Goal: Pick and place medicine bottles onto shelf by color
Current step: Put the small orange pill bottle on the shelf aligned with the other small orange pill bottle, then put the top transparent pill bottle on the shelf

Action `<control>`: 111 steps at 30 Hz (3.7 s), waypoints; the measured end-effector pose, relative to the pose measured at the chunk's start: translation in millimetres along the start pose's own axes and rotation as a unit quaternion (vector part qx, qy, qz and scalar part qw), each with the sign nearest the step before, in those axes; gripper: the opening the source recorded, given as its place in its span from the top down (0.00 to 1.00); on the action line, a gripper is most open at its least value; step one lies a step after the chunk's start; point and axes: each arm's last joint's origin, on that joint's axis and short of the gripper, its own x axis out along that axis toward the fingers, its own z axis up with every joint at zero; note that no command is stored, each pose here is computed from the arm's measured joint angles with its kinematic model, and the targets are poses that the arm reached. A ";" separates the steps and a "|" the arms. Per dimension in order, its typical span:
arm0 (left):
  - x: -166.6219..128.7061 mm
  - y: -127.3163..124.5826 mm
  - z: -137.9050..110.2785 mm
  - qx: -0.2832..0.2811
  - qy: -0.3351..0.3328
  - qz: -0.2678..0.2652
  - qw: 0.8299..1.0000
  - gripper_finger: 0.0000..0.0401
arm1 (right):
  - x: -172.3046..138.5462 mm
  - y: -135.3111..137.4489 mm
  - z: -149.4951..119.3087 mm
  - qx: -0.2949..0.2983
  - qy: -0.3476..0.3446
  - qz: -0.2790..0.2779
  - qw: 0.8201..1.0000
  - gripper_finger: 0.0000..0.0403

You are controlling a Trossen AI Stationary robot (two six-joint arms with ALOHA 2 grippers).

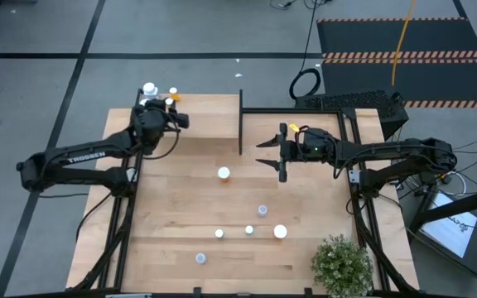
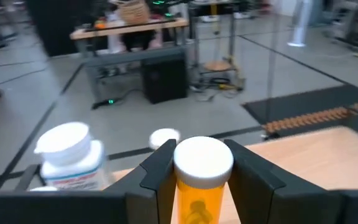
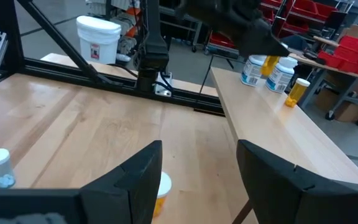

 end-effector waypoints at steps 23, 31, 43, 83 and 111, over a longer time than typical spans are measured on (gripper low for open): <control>29.8 -3.4 -40.8 -0.001 0.026 0.041 0.999 0.68 | -0.5 -4.7 -2.6 0.003 0.009 -0.008 1.000 0.50; 31.0 -4.6 -41.2 -0.003 0.024 0.041 0.999 0.68 | -0.5 -4.7 -2.7 0.003 0.009 -0.007 1.000 0.50; 33.0 -2.5 -44.2 0.017 0.035 0.049 0.998 0.68 | -0.5 -4.6 -2.7 0.002 0.009 -0.007 1.000 0.50; 33.6 -3.5 -32.1 0.005 0.000 0.044 0.999 0.38 | -0.4 -4.7 -2.8 0.002 0.010 -0.007 1.000 0.50; -80.3 5.5 22.4 0.026 -0.146 -0.175 0.973 0.37 | -0.4 -4.7 -2.8 0.060 0.009 -0.009 0.998 0.50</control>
